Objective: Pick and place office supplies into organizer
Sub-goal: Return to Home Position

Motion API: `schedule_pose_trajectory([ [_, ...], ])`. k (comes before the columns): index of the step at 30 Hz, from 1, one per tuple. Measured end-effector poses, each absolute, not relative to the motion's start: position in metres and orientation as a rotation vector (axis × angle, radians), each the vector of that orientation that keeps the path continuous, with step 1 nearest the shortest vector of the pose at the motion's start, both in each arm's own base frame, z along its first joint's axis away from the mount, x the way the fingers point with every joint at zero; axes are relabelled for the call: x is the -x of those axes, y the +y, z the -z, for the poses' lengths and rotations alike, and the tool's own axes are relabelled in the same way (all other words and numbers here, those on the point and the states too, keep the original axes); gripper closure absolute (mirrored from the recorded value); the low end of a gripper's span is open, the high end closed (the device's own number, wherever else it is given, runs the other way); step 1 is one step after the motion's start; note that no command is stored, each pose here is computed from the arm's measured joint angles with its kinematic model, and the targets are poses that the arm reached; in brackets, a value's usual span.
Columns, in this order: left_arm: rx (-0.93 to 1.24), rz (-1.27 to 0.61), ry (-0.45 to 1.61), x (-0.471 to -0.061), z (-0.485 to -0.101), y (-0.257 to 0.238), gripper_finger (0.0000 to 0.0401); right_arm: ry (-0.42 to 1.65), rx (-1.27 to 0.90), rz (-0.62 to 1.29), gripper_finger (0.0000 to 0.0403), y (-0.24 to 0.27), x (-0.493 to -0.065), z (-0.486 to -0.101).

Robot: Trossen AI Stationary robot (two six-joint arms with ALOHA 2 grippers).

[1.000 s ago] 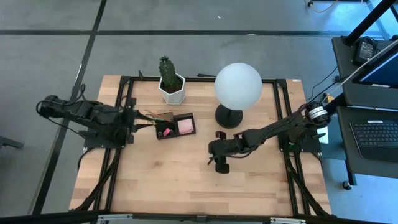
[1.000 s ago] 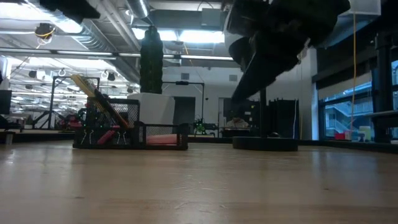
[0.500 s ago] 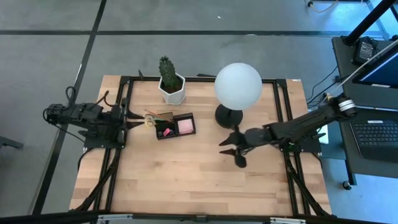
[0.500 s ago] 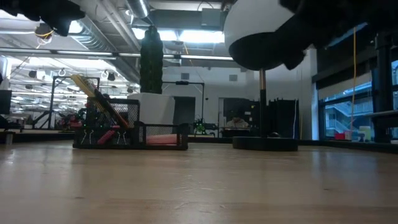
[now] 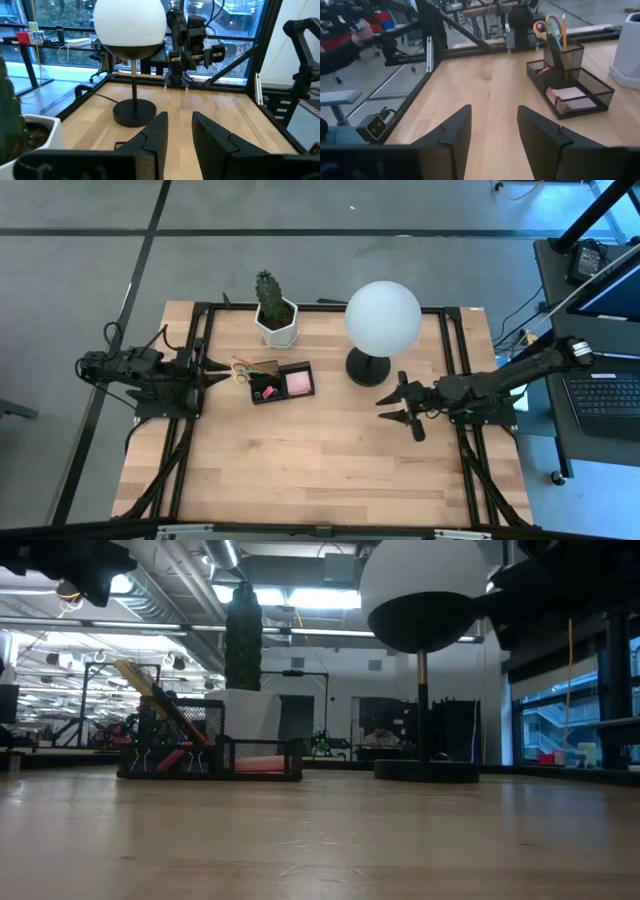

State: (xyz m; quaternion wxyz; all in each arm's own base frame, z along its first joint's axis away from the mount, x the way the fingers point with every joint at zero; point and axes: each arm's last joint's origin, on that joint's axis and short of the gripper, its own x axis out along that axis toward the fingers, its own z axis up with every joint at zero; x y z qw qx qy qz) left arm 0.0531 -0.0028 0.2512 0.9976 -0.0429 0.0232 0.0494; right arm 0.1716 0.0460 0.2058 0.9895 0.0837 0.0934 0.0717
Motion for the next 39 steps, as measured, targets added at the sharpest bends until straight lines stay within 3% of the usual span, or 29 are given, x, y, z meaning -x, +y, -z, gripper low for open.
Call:
schedule_pose_trajectory([
  [23,0.064,-0.136,0.089,-0.085,-0.188,-0.009,0.032,0.057,-0.165,-0.134,0.0241,0.028,-0.119,-0.163],
  [39,0.032,-0.18,0.096,-0.085,-0.187,-0.008,0.032,0.038,-0.043,0.025,0.0241,0.008,-0.114,-0.164],
])
